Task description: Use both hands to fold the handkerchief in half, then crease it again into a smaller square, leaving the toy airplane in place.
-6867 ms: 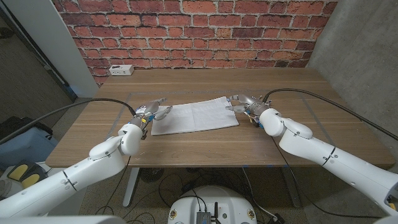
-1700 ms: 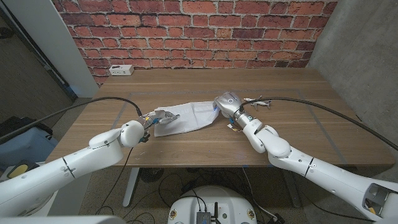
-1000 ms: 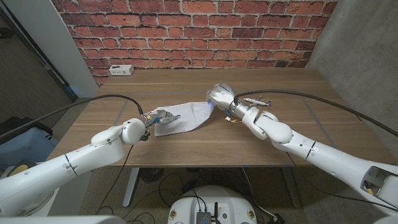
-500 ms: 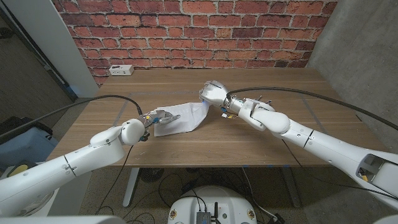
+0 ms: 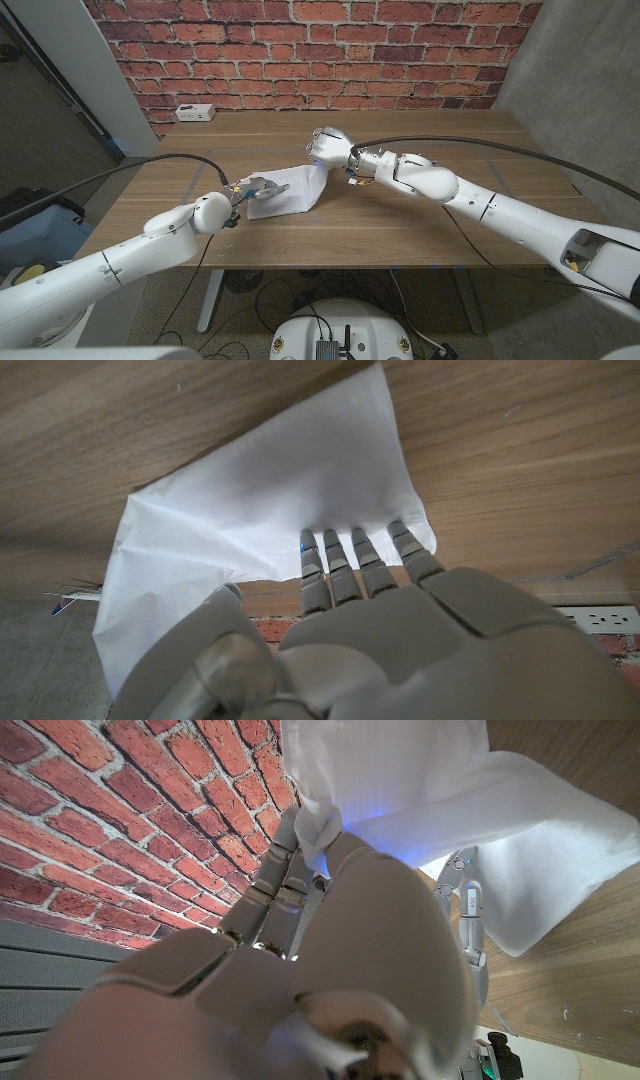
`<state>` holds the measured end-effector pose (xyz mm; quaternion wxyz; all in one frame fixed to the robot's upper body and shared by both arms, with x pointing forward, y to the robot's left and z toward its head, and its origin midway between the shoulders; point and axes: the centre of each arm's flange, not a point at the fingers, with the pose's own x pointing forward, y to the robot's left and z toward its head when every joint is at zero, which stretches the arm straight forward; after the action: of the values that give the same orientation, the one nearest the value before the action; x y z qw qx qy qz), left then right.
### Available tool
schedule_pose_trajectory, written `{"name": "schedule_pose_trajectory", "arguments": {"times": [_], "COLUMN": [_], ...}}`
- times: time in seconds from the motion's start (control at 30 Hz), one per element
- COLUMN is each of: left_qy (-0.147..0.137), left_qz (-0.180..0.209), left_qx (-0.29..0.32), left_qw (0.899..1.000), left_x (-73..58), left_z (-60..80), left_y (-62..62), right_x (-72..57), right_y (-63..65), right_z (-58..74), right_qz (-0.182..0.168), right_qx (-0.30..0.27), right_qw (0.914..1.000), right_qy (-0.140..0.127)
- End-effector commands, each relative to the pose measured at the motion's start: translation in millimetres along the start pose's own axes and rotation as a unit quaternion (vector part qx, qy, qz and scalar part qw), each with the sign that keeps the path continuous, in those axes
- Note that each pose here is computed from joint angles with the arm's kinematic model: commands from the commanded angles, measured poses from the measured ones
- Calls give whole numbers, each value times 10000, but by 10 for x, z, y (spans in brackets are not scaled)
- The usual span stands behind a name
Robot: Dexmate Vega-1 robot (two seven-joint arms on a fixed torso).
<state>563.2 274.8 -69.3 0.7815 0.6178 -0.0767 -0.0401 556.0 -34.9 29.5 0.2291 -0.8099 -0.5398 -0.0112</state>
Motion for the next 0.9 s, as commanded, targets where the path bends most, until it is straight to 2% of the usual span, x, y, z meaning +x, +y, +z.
{"name": "schedule_pose_trajectory", "arguments": {"times": [0.03, 0.23, 0.57, 0.9], "left_qy": [88, 142, 144, 186], "left_qz": [-34, -46, -62, -82], "left_qx": [78, 149, 232, 255], "left_qw": [9999, 9998, 9996, 9995], "left_x": [13, 24, 84, 131], "left_z": [-15, -12, 25, 31], "left_y": [14, 53, 114, 148], "right_x": [257, 363, 529, 607], "right_y": [-160, -205, -312, -365], "right_z": [-11, 13, -28, -17], "right_qz": [-318, -501, -830, -1007], "right_qx": [-366, -498, -740, -903], "right_qw": [9981, 9964, 9918, 9875], "right_qy": [-388, -467, -628, -810]}}
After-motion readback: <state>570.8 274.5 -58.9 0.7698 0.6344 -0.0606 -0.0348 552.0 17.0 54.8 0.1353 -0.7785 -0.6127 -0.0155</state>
